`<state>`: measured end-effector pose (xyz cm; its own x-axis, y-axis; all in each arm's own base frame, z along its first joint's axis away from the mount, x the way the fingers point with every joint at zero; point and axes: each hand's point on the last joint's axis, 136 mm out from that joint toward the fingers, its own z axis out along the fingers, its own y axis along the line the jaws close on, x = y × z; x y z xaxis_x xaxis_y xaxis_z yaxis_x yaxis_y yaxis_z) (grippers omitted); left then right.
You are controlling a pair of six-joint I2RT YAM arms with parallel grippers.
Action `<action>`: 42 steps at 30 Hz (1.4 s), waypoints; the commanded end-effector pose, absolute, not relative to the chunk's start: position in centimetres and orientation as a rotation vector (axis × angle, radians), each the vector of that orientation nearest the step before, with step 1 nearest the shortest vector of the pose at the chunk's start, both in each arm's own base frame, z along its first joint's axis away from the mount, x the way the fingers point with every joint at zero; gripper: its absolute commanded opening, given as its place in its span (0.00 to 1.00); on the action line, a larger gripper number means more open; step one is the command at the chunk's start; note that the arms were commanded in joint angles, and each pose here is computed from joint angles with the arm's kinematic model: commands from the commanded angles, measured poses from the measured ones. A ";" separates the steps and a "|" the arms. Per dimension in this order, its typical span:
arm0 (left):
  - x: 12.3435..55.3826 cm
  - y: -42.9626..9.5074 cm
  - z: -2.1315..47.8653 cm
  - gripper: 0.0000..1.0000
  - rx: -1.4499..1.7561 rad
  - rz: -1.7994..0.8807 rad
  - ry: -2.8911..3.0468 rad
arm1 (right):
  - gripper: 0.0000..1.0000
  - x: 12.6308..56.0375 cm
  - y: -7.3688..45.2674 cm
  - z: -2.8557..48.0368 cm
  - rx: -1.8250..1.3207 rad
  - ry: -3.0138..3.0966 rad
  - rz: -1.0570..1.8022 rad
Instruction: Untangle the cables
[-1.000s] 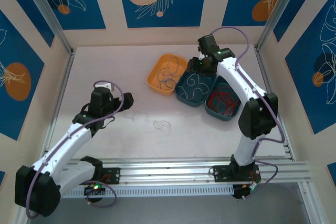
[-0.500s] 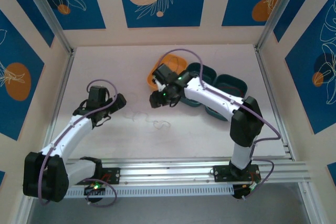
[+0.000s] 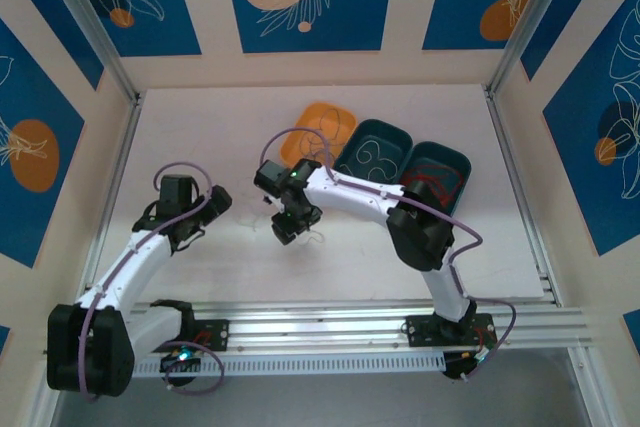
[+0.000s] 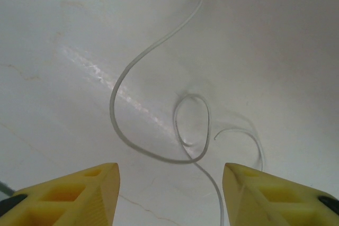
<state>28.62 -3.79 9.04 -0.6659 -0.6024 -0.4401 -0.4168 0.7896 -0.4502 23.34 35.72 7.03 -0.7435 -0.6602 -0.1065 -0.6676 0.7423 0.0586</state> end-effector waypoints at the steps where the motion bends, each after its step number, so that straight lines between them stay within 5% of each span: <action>1: 28.5 -3.9 8.9 1.00 -0.780 -0.461 2.379 | 0.54 24.4 35.8 7.3 -1.138 2.818 0.075; 11: 28.6 -4.1 8.9 1.00 -0.781 -0.493 2.377 | 0.35 25.7 37.1 6.6 -1.063 2.870 0.241; 19: 28.8 -4.5 8.7 1.00 -0.769 -0.530 2.381 | 0.00 26.6 36.3 7.4 -0.971 2.892 0.262; 42: 29.7 -5.6 10.1 1.00 -0.699 -0.614 2.345 | 0.00 28.5 31.7 20.9 -0.575 2.674 0.386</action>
